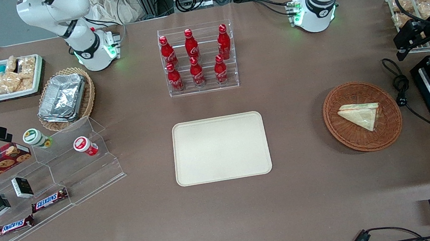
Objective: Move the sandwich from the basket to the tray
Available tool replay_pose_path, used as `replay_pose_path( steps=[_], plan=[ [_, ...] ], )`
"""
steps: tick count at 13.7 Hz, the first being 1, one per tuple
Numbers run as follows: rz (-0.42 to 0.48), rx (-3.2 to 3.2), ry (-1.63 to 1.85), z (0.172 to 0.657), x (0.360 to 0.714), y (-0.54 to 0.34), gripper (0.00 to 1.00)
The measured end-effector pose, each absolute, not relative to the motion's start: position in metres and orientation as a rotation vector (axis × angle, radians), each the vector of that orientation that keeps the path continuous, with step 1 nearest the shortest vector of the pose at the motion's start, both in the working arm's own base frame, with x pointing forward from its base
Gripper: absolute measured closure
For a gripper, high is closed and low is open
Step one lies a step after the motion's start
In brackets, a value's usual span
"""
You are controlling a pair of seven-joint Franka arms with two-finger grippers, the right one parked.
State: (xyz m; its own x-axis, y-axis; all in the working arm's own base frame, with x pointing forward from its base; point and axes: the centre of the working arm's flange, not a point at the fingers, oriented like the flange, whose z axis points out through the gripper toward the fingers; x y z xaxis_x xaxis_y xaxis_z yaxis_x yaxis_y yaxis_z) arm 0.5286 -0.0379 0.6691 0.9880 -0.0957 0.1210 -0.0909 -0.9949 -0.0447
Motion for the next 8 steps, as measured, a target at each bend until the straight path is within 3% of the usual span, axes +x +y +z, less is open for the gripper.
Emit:
replay_pose_path(
  steps=[4, 8],
  plan=[
    [-0.143, -3.098, 0.114, 0.664, 0.527, -0.035, 0.0],
    [0.024, -3.086, -0.28, 0.611, 0.548, -0.011, 0.0]
  ],
)
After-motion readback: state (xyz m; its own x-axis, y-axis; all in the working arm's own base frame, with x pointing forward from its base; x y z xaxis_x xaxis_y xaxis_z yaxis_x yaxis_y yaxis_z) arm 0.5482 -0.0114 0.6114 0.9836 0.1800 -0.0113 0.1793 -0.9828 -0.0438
